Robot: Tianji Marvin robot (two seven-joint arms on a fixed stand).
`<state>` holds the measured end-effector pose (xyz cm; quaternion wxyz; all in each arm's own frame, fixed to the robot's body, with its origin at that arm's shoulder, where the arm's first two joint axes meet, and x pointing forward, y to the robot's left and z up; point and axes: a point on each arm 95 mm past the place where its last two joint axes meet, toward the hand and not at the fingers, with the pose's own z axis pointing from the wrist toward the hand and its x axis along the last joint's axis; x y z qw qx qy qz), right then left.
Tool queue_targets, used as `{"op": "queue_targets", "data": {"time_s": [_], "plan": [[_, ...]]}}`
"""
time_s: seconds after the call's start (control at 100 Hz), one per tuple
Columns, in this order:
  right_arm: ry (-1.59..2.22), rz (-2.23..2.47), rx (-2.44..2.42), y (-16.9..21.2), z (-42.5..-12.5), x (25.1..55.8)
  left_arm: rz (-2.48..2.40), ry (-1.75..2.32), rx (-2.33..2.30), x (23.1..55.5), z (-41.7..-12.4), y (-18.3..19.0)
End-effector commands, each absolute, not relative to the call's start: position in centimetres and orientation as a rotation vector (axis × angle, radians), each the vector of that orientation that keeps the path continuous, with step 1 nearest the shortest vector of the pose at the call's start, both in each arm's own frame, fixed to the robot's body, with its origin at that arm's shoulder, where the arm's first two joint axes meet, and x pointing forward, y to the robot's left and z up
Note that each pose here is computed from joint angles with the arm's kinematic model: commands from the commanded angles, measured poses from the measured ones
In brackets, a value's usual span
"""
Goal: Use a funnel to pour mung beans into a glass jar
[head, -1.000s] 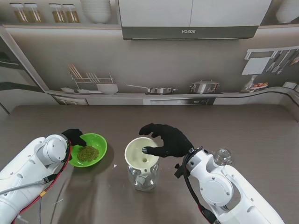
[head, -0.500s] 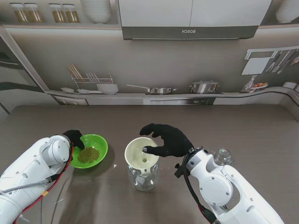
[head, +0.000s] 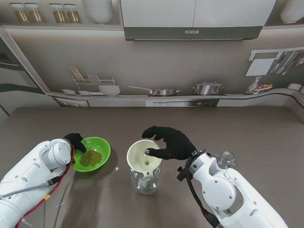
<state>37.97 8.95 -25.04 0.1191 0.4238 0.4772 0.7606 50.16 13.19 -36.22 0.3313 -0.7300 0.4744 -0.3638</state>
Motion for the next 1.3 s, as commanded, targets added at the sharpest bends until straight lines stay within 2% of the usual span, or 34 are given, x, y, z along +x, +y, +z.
{"op": "queue_targets", "data": {"time_s": [0.0,0.6,1.29], "plan": [[1.409,2.227,1.248,9.3,-25.3,37.8,-0.940,1.242,-1.962,49.1,-38.0,12.5],[1.399,2.221,1.268,9.3,-25.5,38.0,-1.090,1.041,-2.013,48.0,-38.0,12.9],[1.396,2.235,1.244,9.5,-25.4,37.8,-1.240,0.916,-2.031,48.0,-36.0,12.4]]}}
